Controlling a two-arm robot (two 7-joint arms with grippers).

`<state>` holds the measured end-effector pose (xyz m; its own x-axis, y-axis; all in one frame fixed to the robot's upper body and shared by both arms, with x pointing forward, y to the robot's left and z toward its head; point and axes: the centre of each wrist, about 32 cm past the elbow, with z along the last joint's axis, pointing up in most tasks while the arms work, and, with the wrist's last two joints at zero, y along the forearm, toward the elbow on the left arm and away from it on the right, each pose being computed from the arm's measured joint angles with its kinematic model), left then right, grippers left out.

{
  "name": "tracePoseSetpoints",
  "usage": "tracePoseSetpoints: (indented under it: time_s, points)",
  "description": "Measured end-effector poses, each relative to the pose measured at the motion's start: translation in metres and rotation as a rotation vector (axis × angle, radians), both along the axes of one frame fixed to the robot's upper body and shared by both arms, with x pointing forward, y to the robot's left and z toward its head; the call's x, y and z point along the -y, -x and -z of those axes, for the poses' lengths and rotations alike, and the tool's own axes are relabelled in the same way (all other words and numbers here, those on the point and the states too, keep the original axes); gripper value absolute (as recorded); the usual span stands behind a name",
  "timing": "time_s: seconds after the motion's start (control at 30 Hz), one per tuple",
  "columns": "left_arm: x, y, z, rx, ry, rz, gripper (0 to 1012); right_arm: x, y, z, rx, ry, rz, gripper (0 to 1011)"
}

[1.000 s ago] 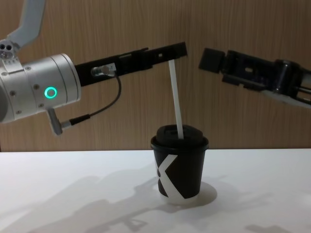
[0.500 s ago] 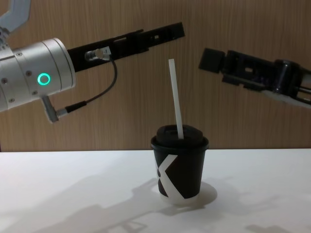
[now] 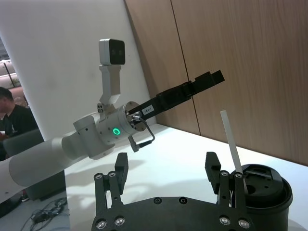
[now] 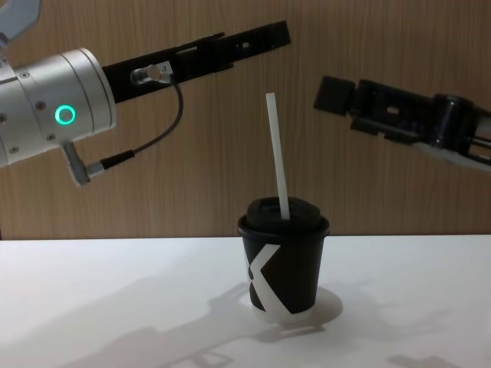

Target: Pick up the straw with one hand, pass it to the other hand, and insert it into the cup.

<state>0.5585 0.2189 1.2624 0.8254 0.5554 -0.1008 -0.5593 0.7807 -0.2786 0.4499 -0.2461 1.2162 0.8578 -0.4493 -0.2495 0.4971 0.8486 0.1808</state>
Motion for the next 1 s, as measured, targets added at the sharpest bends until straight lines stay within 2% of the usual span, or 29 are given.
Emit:
tracePoseSetpoints:
  time_s: [1.0]
  points:
    - [-0.0001, 0.0017, -0.0019, 0.006, 0.004, -0.003, 1003, 0.0, 0.0, 0.0, 0.0, 0.0, 0.0, 1001]
